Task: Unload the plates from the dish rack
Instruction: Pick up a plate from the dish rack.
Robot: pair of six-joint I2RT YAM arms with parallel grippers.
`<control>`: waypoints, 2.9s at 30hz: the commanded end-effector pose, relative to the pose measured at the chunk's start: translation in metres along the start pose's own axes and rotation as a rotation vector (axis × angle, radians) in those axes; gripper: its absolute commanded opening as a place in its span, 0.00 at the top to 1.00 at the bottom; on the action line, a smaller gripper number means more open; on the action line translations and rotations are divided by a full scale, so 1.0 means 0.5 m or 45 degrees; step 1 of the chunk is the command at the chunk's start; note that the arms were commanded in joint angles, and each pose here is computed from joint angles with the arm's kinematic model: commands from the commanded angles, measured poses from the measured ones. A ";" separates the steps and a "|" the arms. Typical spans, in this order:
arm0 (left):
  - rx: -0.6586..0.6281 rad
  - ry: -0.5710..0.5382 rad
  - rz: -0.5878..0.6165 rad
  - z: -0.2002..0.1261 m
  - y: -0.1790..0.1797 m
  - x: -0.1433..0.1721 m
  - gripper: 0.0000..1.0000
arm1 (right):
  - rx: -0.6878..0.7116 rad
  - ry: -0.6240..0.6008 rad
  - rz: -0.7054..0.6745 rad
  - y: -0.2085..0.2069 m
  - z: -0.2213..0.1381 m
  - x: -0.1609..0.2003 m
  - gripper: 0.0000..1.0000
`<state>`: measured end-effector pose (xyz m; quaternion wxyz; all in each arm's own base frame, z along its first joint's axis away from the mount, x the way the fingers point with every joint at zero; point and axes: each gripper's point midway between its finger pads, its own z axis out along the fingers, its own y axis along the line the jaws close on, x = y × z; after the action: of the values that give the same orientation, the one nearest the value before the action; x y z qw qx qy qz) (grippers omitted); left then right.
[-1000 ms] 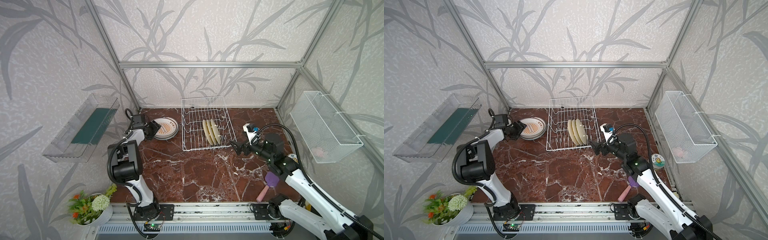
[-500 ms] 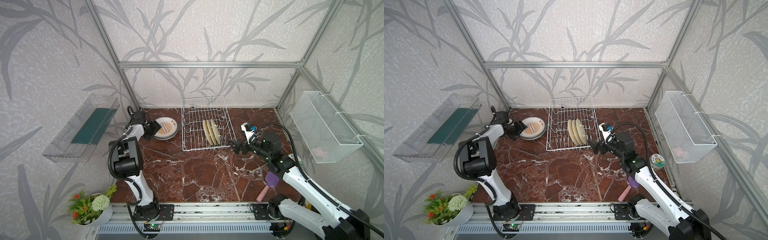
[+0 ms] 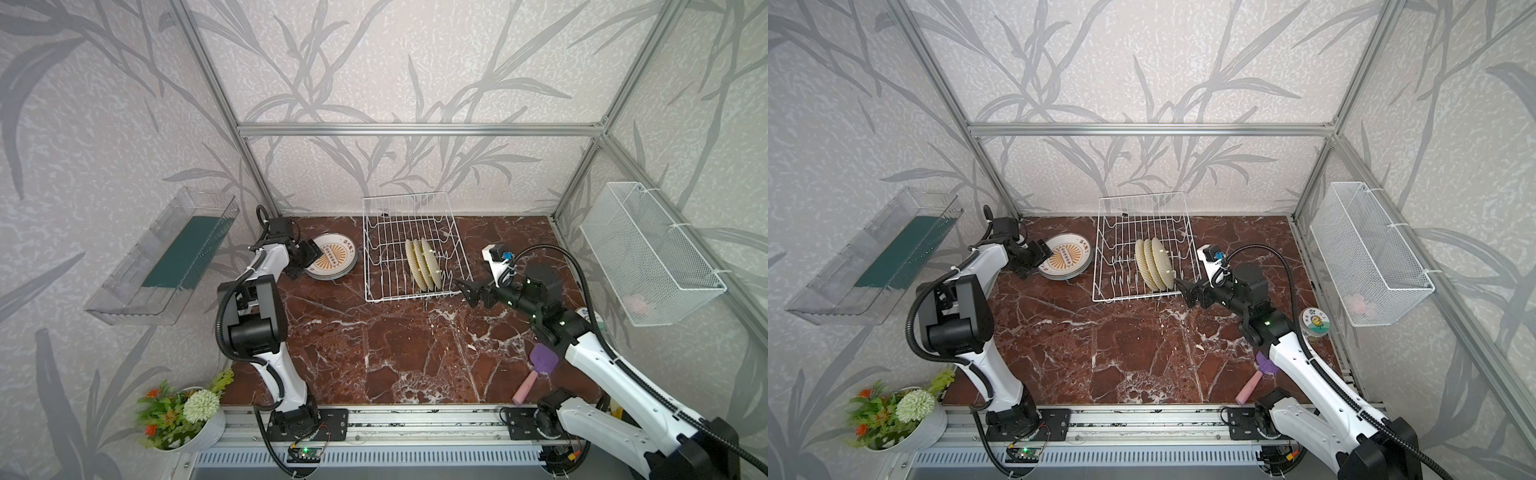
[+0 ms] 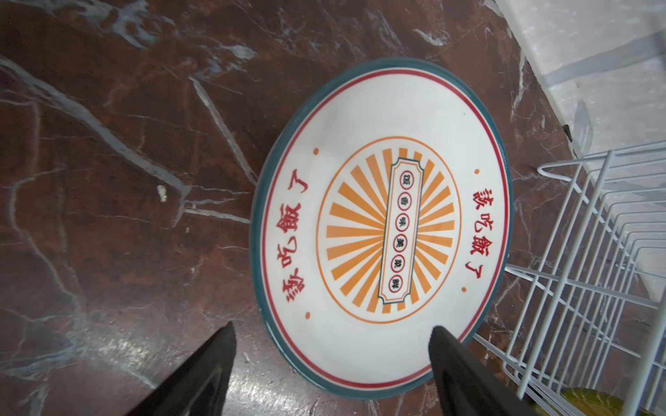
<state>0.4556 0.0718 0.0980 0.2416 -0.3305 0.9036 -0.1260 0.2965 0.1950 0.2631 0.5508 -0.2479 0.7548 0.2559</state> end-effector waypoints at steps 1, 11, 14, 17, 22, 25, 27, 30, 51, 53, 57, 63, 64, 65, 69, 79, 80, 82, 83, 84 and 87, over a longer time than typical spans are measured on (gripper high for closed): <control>-0.047 -0.119 0.067 -0.070 -0.004 -0.019 0.13 | 0.014 -0.027 0.008 0.002 -0.011 -0.012 0.01; 0.215 -0.307 0.418 -0.234 -0.193 0.008 0.04 | 0.107 0.000 0.058 -0.020 -0.024 0.024 0.01; 0.318 -0.371 0.517 -0.281 -0.252 0.033 0.01 | 0.151 -0.017 0.079 -0.029 -0.035 0.024 0.01; 0.398 -0.395 0.541 -0.321 -0.287 0.051 0.01 | 0.225 -0.046 0.115 -0.046 -0.048 0.014 0.01; 0.457 -0.361 0.686 -0.367 -0.352 0.110 0.01 | 0.254 -0.011 0.129 -0.052 -0.055 0.019 0.01; 0.481 -0.344 0.764 -0.386 -0.384 0.147 0.00 | 0.258 0.021 0.129 -0.051 -0.057 0.026 0.01; 0.509 -0.315 0.803 -0.391 -0.403 0.177 0.01 | 0.248 0.024 0.129 -0.048 -0.058 0.025 0.01; 0.516 -0.259 0.875 -0.383 -0.419 0.221 0.01 | 0.237 0.010 0.135 -0.044 -0.063 0.021 0.01; 0.650 0.174 0.962 -0.223 -0.493 0.405 0.30 | 0.263 -0.042 0.177 -0.051 -0.071 0.038 0.01; 0.659 0.198 0.941 -0.209 -0.496 0.411 0.31 | 0.268 -0.047 0.184 -0.053 -0.070 0.040 0.01; 0.686 0.232 0.917 -0.187 -0.507 0.421 0.37 | 0.267 -0.043 0.185 -0.053 -0.065 0.040 0.01; 0.651 0.257 0.905 -0.152 -0.502 0.427 0.47 | 0.257 -0.030 0.173 -0.053 -0.056 0.036 0.01; 0.648 0.259 0.908 -0.147 -0.501 0.427 0.48 | 0.256 -0.033 0.169 -0.053 -0.057 0.034 0.01; 0.644 0.258 0.910 -0.144 -0.502 0.427 0.50 | 0.258 -0.034 0.168 -0.053 -0.057 0.034 0.01; 0.651 0.264 0.903 -0.127 -0.512 0.422 0.55 | 0.266 -0.036 0.168 -0.056 -0.057 0.036 0.01; 0.678 0.326 0.897 -0.091 -0.535 0.421 0.68 | 0.271 -0.018 0.162 -0.058 -0.052 0.042 0.01; 0.674 0.338 0.907 -0.087 -0.535 0.424 0.70 | 0.272 -0.016 0.163 -0.058 -0.052 0.042 0.01; 0.671 0.358 0.937 -0.084 -0.535 0.426 0.76 | 0.274 -0.017 0.162 -0.059 -0.053 0.042 0.01; 0.668 0.364 0.950 -0.084 -0.534 0.426 0.78 | 0.275 -0.021 0.160 -0.058 -0.054 0.040 0.01; 0.666 0.379 0.961 -0.081 -0.533 0.427 0.81 | 0.273 -0.023 0.157 -0.058 -0.055 0.038 0.01; 0.663 0.413 1.000 -0.079 -0.531 0.430 0.89 | 0.278 -0.022 0.155 -0.059 -0.054 0.038 0.01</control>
<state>0.4360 -0.2726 0.1664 0.2139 0.0979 0.9199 -0.3137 0.2895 0.1532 0.2348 0.5473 -0.1375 0.7985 0.2096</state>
